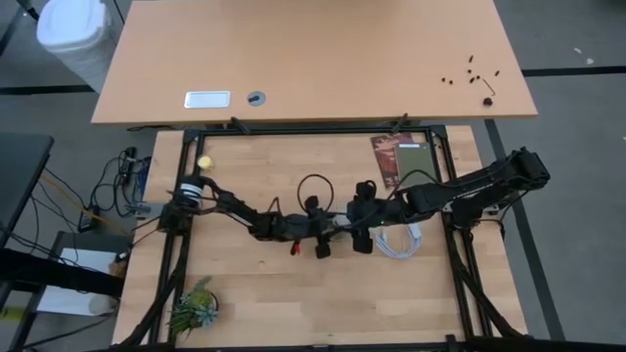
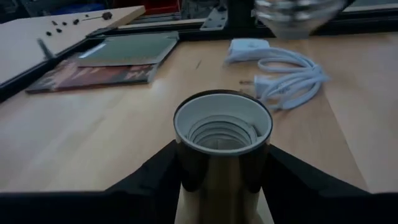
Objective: Screw lightbulb
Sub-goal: Insert the lightbulb into the lamp
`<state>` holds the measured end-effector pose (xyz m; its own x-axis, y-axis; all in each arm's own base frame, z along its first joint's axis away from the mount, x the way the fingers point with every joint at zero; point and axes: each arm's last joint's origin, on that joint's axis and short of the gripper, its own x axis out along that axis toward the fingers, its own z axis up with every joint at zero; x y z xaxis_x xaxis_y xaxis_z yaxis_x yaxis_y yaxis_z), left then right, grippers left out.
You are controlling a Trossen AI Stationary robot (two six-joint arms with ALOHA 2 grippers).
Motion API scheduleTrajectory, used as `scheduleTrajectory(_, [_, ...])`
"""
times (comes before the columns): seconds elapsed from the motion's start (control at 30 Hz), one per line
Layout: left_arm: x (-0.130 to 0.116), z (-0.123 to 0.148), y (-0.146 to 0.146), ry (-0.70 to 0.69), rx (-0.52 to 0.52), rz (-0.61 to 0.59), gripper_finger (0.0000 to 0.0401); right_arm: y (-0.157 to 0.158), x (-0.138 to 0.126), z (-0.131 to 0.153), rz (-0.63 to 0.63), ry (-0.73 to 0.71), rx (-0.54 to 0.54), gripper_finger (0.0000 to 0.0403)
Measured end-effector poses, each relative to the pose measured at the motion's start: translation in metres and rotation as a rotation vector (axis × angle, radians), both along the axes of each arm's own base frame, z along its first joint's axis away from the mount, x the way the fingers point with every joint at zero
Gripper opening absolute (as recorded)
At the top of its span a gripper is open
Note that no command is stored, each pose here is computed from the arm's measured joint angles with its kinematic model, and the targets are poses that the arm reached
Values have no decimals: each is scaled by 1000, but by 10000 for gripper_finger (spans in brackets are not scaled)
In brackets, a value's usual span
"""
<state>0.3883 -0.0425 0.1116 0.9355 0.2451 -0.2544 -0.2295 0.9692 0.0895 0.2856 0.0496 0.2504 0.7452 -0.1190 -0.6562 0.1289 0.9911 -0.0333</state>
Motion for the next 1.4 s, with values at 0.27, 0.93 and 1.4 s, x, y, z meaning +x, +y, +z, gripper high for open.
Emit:
scheduleTrajectory(0.27, [-31,-7,5,25,-82,57,190,-11,21,0,42,-126,44,251])
scheduleTrajectory(0.93, [-57,-12,2,-108,-151,31,191,-36,59,-27,83,-140,54,251])
scheduleTrajectory(1.4, [-55,-1,0,-200,-91,-1,191,-41,57,-30,106,-105,75,251])
